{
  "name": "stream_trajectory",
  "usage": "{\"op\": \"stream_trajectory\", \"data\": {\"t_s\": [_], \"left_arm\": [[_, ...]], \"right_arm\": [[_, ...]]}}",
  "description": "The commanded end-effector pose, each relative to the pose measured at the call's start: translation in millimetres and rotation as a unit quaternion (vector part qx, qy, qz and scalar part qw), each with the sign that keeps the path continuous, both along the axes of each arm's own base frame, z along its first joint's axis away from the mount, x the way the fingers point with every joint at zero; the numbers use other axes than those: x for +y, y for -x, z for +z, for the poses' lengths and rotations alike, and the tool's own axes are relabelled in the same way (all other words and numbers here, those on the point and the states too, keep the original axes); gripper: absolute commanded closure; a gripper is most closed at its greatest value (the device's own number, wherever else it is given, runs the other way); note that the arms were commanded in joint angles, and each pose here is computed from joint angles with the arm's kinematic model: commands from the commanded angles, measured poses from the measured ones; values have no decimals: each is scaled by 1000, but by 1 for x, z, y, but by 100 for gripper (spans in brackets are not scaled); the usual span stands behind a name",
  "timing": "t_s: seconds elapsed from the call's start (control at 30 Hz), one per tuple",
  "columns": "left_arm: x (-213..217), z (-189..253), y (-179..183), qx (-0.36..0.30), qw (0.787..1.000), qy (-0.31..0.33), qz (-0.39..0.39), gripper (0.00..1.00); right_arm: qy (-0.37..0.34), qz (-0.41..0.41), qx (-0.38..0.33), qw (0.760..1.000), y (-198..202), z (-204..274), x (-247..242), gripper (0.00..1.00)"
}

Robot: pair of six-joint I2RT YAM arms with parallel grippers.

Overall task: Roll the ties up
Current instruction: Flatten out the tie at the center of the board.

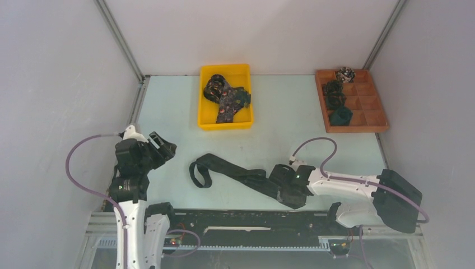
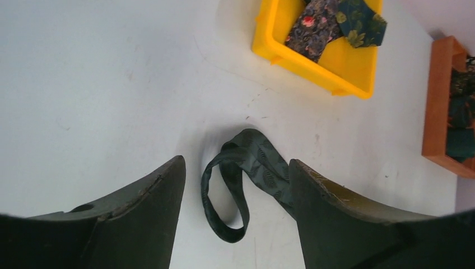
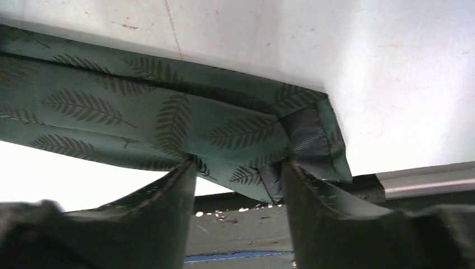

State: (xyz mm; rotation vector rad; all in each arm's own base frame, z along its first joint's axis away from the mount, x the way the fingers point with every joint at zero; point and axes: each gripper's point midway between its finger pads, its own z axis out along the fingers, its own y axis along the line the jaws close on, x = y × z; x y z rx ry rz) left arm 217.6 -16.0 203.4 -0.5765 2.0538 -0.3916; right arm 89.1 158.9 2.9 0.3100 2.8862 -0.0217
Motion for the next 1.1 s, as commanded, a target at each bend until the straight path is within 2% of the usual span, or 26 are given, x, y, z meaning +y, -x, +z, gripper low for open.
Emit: {"op": "stream_trajectory", "data": {"t_s": [0.0, 0.17, 0.23, 0.73, 0.9, 1.07], "left_arm": [[6, -2, 3, -7, 1000, -30, 2, 27], [2, -4, 2, -4, 1000, -28, -7, 27], [1, -4, 1, -4, 1000, -28, -11, 27], [-9, -4, 2, -4, 999, -29, -34, 27], [-12, -7, 2, 2, 999, -27, -40, 27], [-16, -10, 3, 7, 998, -23, -50, 27]], "right_arm": [[0, 4, 22, 1000, 4, -28, 4, 49], [14, 3, 15, 1000, -9, -23, -2, 68], [16, 1, 6, 1000, -21, -17, -6, 72], [26, -84, -46, 995, -95, 18, -82, 73], [34, -112, -61, 991, -121, 24, -114, 64], [38, -120, -67, 990, -137, 40, -123, 39]]}}
